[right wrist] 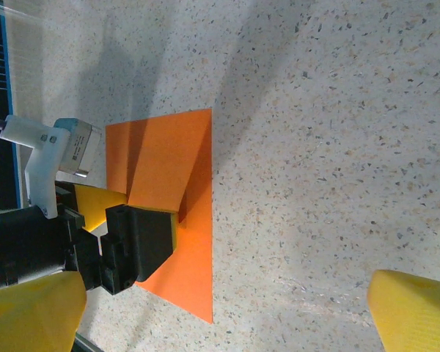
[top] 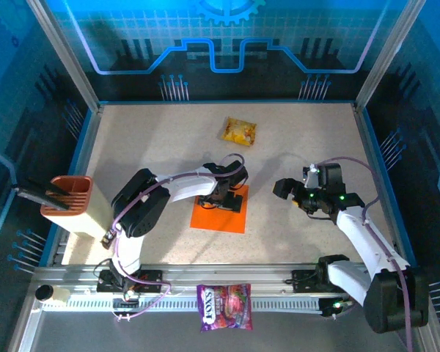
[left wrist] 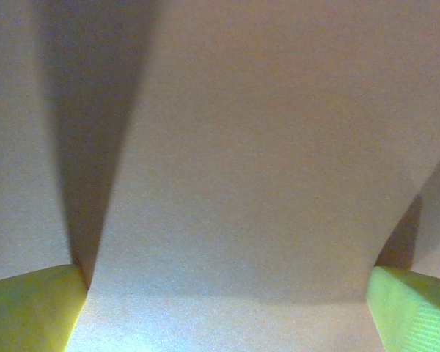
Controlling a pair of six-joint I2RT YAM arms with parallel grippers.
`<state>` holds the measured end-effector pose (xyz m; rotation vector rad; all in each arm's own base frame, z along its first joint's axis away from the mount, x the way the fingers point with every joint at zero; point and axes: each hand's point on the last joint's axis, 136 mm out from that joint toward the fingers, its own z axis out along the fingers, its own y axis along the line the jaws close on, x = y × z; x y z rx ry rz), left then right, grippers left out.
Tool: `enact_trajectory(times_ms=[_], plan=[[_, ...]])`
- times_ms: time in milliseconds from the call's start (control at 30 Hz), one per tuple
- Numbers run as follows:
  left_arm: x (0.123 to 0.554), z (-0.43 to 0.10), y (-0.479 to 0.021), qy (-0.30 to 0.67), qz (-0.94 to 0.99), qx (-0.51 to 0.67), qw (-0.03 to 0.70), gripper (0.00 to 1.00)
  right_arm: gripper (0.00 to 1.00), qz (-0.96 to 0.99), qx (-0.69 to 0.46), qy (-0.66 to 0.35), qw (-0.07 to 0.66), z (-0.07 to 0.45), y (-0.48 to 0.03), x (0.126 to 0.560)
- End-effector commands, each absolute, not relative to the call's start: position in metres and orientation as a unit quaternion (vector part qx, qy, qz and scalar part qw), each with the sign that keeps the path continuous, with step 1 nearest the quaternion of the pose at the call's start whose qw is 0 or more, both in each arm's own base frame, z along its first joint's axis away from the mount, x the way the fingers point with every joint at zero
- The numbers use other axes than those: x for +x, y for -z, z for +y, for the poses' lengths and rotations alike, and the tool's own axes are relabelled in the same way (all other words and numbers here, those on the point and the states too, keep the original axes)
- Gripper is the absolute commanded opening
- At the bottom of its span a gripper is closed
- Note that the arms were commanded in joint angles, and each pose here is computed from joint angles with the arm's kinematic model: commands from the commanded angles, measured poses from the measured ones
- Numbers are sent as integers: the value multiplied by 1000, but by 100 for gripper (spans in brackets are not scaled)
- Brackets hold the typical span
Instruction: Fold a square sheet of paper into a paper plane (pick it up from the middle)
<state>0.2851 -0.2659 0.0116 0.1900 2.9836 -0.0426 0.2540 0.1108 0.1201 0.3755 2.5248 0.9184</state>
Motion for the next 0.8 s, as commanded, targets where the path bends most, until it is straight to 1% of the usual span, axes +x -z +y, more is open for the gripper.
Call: enact_trajectory(times_ms=[0, 300, 767], plan=[[268, -251, 25, -22, 998, 53, 35, 100, 99, 913, 124, -324, 215, 113, -124, 252], [267, -254, 29, -12, 998, 53, 32, 100, 99, 914, 129, -320, 213, 111, -121, 253], [265, -259, 28, 4, 998, 55, 29, 97, 99, 913, 130, -317, 221, 110, -121, 254]])
